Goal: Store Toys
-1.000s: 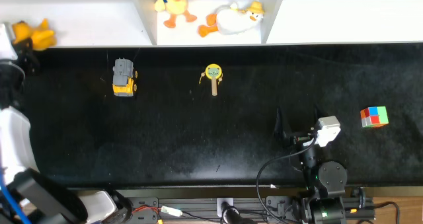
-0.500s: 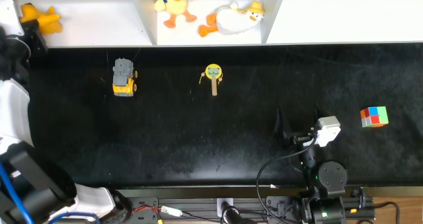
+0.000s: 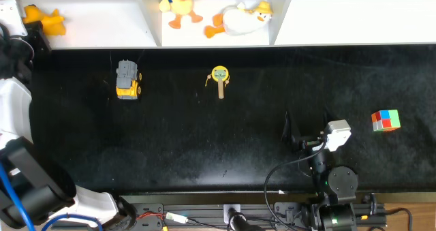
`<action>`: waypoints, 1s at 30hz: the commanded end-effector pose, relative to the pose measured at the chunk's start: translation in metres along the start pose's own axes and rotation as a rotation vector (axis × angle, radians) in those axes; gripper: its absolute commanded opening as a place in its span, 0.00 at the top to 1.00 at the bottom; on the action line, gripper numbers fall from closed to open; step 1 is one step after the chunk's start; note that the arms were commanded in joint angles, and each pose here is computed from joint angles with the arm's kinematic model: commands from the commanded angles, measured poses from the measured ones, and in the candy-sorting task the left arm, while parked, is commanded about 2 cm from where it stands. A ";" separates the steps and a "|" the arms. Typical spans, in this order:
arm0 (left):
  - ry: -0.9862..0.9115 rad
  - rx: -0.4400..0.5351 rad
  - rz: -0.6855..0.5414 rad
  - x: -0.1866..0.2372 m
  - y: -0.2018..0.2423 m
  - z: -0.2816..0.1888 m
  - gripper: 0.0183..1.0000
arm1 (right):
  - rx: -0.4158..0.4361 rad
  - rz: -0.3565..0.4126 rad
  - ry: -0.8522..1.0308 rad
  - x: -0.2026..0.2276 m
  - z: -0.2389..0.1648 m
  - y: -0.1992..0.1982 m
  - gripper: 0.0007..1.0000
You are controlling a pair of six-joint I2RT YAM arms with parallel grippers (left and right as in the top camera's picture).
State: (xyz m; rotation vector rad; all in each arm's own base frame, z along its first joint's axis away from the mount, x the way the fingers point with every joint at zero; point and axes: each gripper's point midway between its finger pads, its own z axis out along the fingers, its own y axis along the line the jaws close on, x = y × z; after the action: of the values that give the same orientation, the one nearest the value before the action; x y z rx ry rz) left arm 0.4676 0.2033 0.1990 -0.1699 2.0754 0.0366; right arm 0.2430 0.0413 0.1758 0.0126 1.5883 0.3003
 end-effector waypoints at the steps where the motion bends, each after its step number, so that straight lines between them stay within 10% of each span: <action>1: -0.020 -0.004 -0.002 -0.009 0.000 0.005 0.94 | -0.011 -0.005 0.001 0.004 0.000 0.002 0.00; 30: 0.105 -0.110 -0.030 -0.015 0.001 0.002 0.95 | -0.012 -0.005 0.001 0.004 0.000 0.002 0.00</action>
State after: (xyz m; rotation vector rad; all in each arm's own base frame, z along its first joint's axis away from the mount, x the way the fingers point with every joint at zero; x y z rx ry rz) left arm 0.4721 0.1985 0.2025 -0.2615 2.1937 0.0883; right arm 0.2430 0.0414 0.1759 0.0123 1.5879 0.3006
